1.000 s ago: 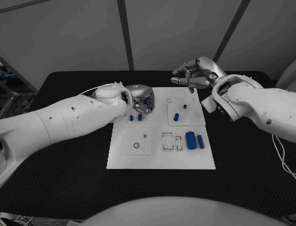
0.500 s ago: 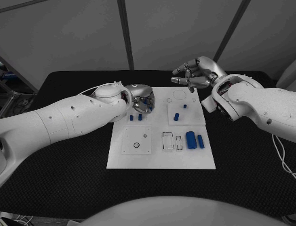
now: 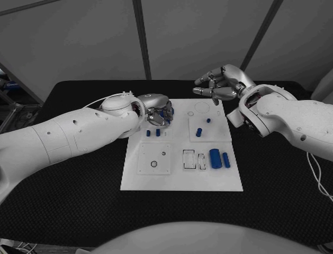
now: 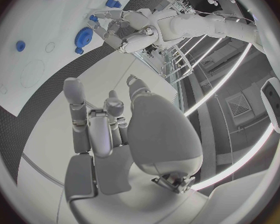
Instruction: Assemble the parts on the task board
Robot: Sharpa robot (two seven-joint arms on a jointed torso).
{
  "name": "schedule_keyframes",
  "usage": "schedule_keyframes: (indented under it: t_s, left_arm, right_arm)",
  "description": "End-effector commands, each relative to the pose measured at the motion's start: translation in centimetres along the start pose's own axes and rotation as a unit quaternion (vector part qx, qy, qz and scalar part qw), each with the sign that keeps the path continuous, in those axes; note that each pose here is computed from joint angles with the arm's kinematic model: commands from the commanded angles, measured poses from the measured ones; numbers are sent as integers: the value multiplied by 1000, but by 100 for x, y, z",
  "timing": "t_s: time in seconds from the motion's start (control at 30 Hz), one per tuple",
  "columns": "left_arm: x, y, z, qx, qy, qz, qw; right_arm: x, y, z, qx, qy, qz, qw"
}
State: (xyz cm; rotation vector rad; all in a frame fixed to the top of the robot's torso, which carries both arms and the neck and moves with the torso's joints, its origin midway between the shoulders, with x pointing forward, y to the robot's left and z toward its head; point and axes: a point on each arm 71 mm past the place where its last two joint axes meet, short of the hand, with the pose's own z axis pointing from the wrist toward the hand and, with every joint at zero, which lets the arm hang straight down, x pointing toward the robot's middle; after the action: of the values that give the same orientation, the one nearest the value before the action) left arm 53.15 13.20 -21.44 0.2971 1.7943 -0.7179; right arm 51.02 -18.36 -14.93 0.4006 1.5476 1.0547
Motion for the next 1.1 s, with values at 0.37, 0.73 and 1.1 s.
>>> schedule_keyframes:
  t_s: [0.37,0.73,1.1]
  left_arm:
    - [-260,93,-186,-10,-34,-34,999]
    - [-314,333,-388,-40,-28,-37,998]
    - [-238,386,-422,-45,-21,-40,998]
  right_arm:
    - [-15,2,1,-3,0,-2,1000]
    - [-24,-6,-2,-1,-1,-3,1000]
    - [-26,-7,-5,-1,-1,-3,1000]
